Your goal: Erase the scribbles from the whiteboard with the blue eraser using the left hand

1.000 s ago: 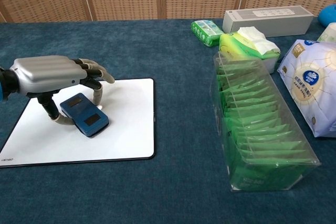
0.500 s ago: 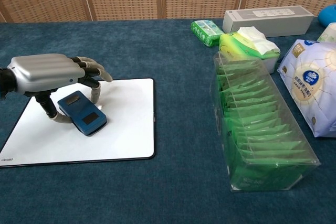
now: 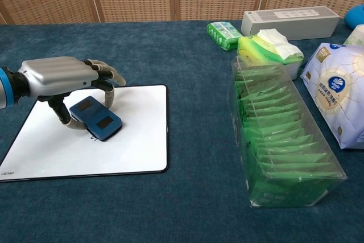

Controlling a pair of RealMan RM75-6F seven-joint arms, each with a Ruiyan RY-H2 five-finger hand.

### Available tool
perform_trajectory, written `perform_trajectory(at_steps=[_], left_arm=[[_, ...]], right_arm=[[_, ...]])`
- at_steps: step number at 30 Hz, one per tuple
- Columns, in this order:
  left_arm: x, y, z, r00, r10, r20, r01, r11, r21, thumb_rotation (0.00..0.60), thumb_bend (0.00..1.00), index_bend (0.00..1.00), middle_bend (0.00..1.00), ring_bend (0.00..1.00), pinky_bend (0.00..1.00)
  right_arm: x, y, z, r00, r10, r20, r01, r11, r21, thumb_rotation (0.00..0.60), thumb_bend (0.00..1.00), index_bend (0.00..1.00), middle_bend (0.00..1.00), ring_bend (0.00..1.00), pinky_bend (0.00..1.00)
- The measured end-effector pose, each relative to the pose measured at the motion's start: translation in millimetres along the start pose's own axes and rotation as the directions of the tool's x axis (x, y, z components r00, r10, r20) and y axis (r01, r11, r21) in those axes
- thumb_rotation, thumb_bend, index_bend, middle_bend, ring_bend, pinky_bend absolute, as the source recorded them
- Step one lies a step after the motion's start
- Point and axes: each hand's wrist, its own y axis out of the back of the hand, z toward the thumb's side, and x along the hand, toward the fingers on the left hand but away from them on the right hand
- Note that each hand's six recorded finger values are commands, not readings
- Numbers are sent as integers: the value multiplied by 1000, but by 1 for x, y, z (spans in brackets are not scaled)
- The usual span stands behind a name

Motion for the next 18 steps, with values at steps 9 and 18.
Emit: perform_trajectory(at_steps=[9, 18], left_arm=[[-13, -5, 10, 999, -33, 34, 33, 999, -4, 600, 280, 698, 142, 0, 0], [-19, -6, 8, 999, -43, 27, 43, 999, -8, 600, 280, 699, 142, 0, 0]], right_arm=[[-1, -2, 3, 1000, 5, -8, -5, 1000, -2, 600, 230, 147, 107, 0, 34], [-1, -3, 3, 1000, 6, -10, -6, 1000, -1, 600, 230, 144, 106, 0, 35]])
